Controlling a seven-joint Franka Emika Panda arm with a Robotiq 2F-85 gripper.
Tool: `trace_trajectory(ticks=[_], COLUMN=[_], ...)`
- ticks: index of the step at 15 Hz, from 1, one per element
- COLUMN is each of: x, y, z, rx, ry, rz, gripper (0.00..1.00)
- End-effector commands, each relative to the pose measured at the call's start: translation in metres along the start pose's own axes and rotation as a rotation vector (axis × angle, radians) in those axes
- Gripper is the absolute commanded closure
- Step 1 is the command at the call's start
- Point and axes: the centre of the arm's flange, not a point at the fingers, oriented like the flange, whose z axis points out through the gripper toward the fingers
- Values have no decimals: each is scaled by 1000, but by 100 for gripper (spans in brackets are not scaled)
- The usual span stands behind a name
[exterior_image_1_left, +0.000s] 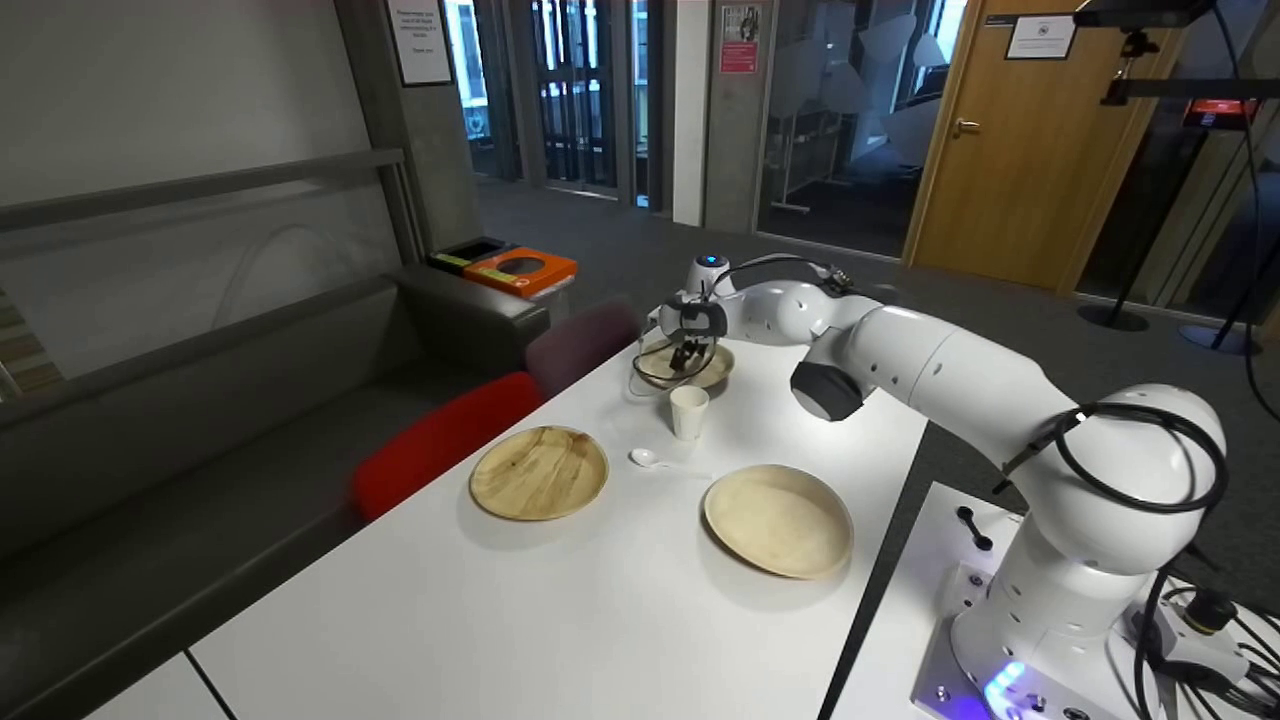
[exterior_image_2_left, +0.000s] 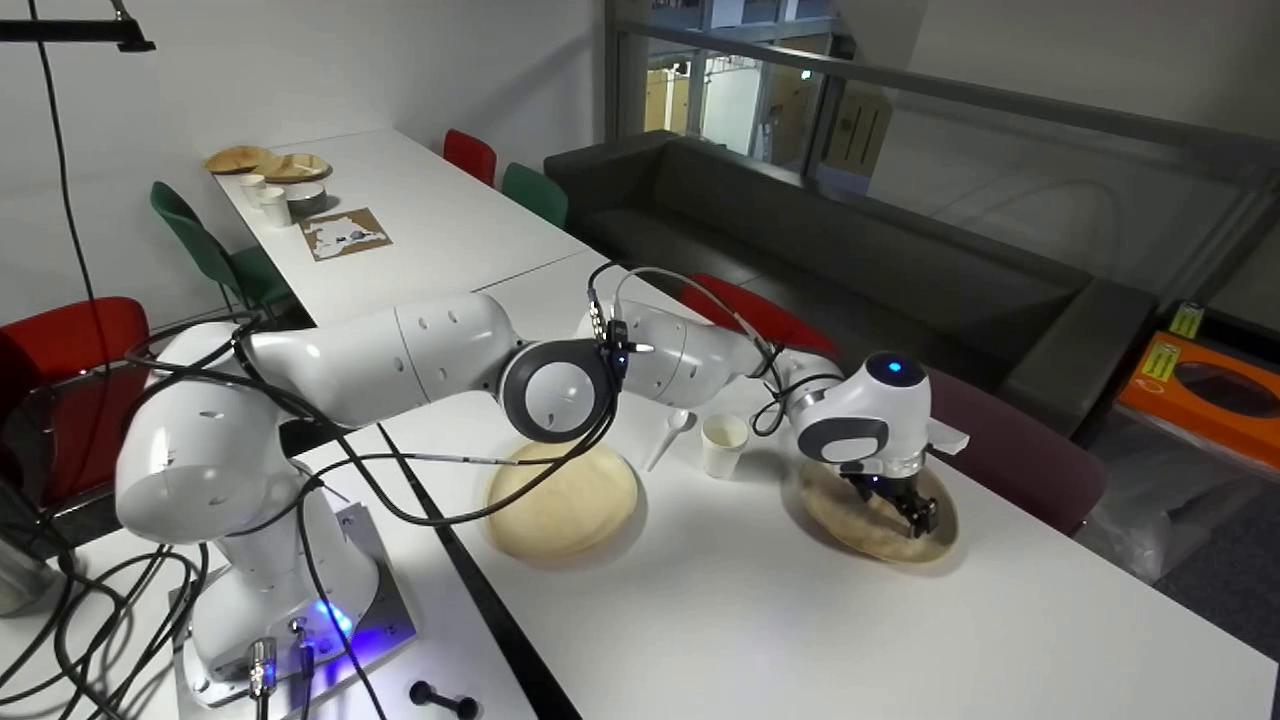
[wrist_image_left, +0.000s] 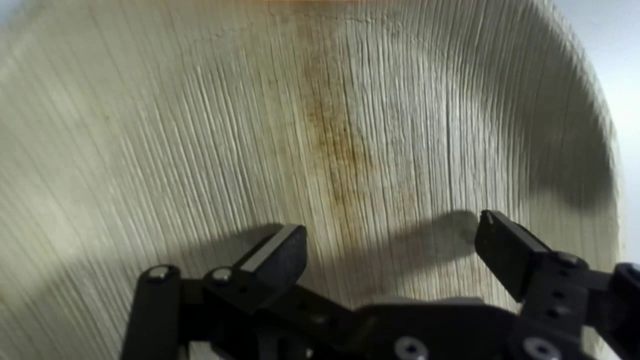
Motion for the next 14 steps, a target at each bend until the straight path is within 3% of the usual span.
trace_trajectory(ticks=[1,7,14], x=[-19,-10,0], y=[-29,-35,-42], z=[10,-2,-78], rx=[-4,-17,-57], ry=[-34,-63,-221], rz=[7,-15,-162], gripper=[0,0,0])
